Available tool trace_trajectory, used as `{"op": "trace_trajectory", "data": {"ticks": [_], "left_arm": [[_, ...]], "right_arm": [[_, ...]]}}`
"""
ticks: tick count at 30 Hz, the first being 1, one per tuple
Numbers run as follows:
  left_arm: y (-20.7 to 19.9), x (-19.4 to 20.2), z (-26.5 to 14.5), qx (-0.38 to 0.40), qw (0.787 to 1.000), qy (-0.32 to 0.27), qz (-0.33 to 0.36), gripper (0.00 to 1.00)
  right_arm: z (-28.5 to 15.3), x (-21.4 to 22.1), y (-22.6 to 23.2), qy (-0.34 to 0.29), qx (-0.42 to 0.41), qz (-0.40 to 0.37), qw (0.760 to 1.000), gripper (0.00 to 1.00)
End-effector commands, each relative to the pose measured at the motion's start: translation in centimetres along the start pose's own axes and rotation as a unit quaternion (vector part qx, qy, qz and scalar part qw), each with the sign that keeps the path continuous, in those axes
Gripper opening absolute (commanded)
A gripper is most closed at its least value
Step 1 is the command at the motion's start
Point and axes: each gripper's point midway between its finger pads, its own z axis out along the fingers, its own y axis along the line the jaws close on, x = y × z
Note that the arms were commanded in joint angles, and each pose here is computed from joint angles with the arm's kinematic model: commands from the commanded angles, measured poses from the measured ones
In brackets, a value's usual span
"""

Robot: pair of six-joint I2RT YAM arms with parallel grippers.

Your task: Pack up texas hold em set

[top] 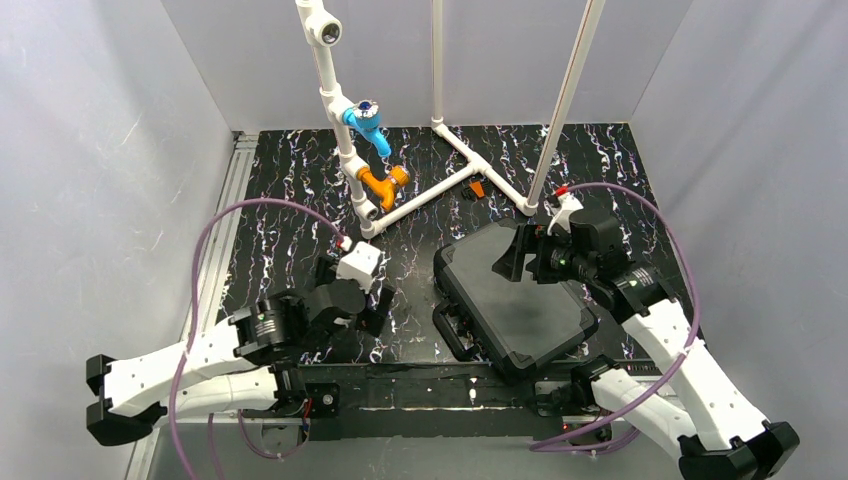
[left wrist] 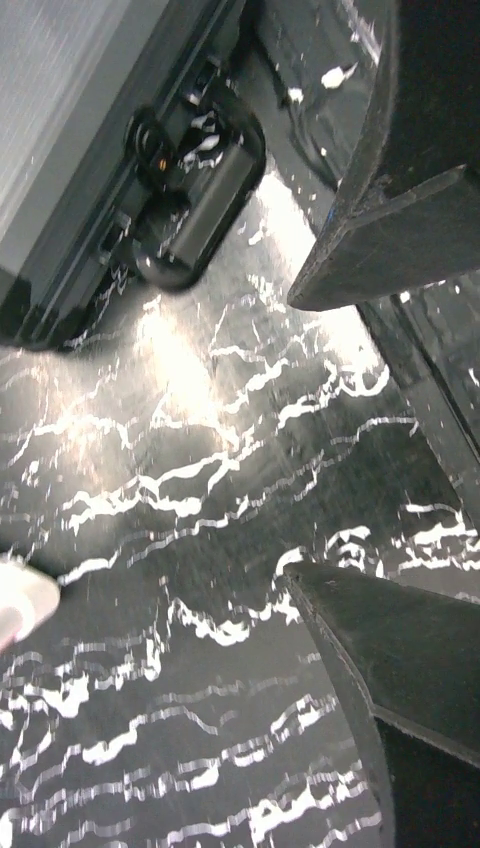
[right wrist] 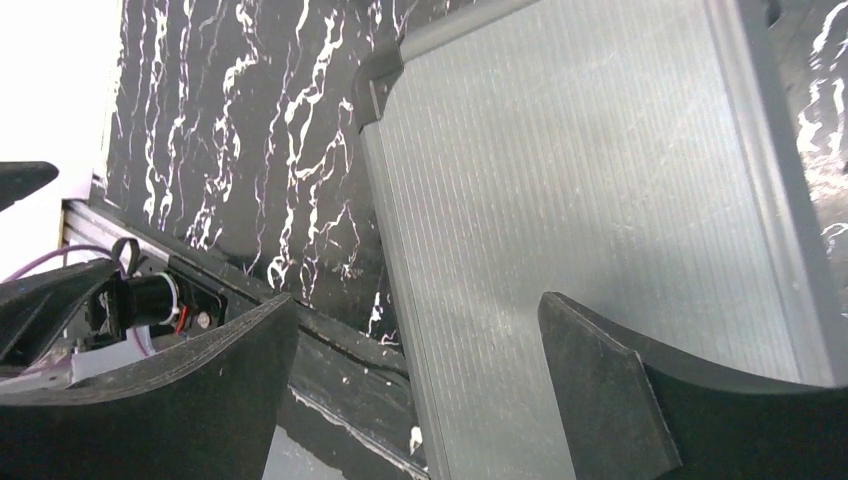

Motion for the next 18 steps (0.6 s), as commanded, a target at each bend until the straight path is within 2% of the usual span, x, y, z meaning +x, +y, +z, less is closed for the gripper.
{"op": "trace_trajectory", "data": {"ticks": [1, 8, 18], "left_arm": [[4.3, -1.0, -2.7, -0.07, 0.997, -0.013, 0.014, 0.96], [8.9, -1.0, -4.2, -0.165, 0.984, -0.044, 0.048, 0.98], [8.7, -0.3, -3.0, -0.177, 0.981, -0.032, 0.068, 0.98]], "right_arm": [[-2.2, -3.8, 0.9, -0.078, 0.007, -0.025, 0.997, 0.98], [-4.5, -6.4, 0.2, -0.16, 0.041, -0.031, 0.986, 0.98], [-5.7, -7.3, -0.5, -0.217, 0.051, -0.018, 0.975, 0.98]]}}
